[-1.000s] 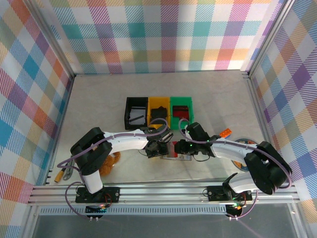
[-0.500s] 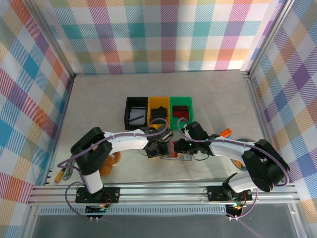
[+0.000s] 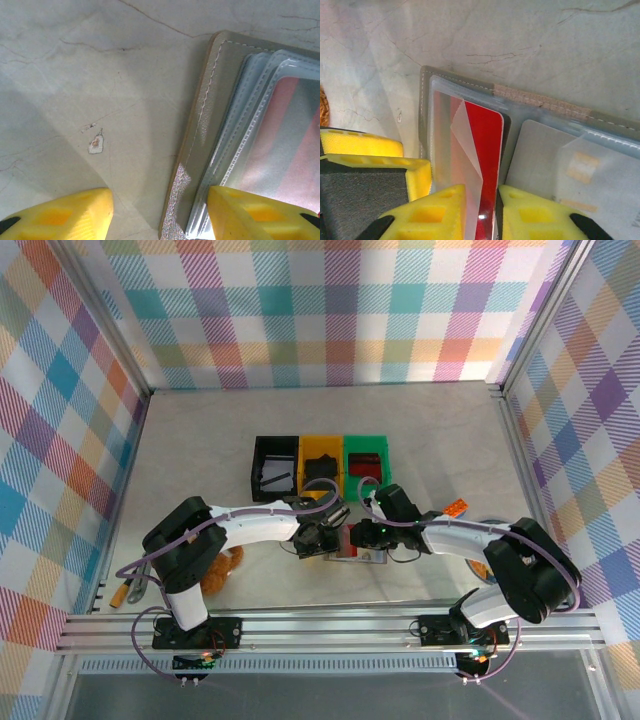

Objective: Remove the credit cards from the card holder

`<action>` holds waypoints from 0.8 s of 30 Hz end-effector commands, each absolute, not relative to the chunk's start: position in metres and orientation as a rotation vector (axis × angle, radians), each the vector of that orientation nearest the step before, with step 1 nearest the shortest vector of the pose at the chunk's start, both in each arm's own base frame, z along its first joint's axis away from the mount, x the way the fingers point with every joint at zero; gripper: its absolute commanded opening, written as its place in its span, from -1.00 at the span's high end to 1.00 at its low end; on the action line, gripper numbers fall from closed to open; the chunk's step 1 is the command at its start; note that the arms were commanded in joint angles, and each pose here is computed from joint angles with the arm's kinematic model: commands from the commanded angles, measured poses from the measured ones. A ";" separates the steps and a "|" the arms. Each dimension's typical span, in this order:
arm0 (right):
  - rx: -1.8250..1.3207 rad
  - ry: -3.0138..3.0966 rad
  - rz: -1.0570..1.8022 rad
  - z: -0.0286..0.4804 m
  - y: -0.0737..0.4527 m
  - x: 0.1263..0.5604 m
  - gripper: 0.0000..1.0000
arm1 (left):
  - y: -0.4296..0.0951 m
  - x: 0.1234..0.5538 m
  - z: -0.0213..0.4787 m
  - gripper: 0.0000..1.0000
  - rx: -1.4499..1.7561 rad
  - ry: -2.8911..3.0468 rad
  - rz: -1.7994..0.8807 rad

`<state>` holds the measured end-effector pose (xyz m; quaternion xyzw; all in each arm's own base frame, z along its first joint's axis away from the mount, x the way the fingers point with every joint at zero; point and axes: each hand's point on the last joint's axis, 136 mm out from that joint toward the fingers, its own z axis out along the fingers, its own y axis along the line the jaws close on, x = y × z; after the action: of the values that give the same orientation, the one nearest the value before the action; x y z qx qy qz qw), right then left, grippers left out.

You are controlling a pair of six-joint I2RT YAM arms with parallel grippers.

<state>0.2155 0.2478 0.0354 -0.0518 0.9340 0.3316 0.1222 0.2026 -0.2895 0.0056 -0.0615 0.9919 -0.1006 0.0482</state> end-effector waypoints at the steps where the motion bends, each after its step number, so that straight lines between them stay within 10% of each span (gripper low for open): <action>1: -0.190 2.674 1.026 0.043 0.251 0.215 0.56 | -0.304 0.163 -0.078 -0.08 -0.172 3.200 -0.375; 24: -0.203 2.629 1.111 0.054 0.254 0.207 0.62 | -0.304 0.161 -0.081 -0.08 -0.181 3.210 -0.379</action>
<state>0.2089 0.2490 0.0438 -0.0600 0.9215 0.3604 0.1320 0.2025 -0.2895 0.0051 -0.0634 0.9918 -0.1003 0.0475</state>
